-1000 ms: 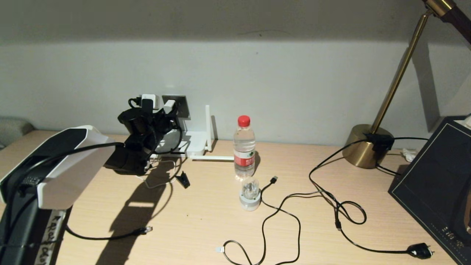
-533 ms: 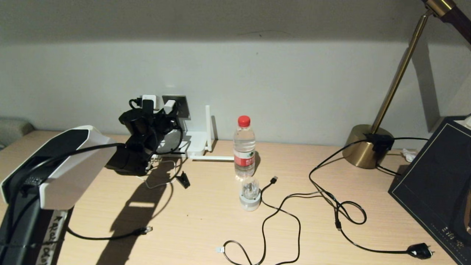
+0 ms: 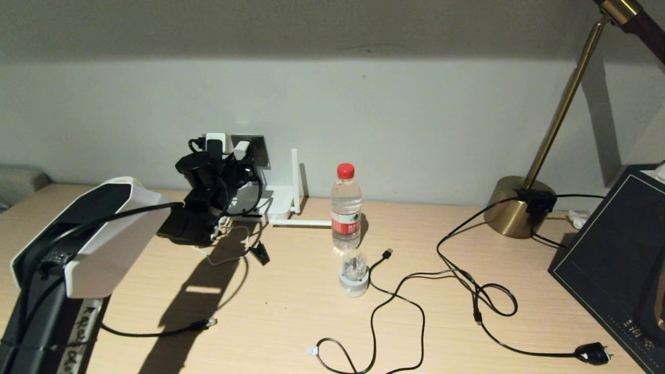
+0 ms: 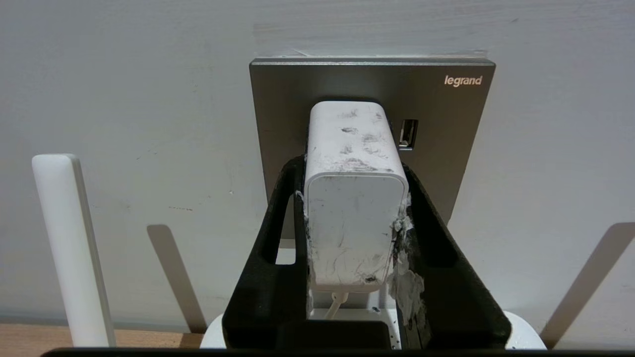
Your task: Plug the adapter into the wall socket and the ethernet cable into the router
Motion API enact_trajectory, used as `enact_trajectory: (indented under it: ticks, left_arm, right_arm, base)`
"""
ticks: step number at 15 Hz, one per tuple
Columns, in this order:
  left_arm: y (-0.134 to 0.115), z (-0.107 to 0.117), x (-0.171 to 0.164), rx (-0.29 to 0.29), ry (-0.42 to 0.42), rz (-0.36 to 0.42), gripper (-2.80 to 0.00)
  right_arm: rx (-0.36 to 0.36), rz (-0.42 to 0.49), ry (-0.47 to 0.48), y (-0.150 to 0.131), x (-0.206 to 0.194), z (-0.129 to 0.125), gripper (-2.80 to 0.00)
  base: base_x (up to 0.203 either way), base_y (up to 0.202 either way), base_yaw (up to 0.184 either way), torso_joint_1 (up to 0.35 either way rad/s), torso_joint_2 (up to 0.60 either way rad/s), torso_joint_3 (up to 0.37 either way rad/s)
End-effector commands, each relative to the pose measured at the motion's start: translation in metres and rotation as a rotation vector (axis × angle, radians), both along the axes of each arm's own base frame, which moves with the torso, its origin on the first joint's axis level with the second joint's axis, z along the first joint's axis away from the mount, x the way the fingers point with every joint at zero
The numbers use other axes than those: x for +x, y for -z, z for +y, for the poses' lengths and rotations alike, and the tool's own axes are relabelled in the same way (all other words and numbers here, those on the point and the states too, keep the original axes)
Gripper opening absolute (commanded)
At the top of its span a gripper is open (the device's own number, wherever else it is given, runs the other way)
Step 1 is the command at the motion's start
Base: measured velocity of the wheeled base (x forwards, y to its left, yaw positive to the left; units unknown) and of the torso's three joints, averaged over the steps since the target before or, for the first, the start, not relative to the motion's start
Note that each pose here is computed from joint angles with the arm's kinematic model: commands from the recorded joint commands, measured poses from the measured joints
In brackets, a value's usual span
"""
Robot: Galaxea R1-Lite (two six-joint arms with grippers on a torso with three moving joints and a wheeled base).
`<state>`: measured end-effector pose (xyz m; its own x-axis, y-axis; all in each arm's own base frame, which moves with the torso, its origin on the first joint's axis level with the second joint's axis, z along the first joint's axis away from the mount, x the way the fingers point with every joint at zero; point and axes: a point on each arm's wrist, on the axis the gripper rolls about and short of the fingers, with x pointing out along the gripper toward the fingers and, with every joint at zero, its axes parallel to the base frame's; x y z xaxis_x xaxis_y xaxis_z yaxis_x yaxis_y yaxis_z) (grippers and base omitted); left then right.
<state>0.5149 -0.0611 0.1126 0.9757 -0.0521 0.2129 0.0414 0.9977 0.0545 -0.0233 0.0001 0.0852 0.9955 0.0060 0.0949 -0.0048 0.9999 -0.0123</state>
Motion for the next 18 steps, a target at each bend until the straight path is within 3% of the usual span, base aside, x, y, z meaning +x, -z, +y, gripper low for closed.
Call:
enact_trajectory:
  ticks: [1, 18]
  left_arm:
    - [0.0063, -0.002, 0.003, 0.0, 0.002, 0.001, -2.8]
    - [0.0151, -0.0045, 0.0124, -0.006, -0.011, -0.016, -2.8]
  right_arm:
    - [0.0, 0.037, 0.0, 0.0098, 0.0029, 0.0, -2.8]
    - [0.0, 0.037, 0.0, 0.0098, 0.0029, 0.0, -2.8]
  base:
    - [0.0, 0.0, 0.0, 0.0, 0.0, 0.0]
    - [0.0, 0.0, 0.0, 0.0, 0.0, 0.0]
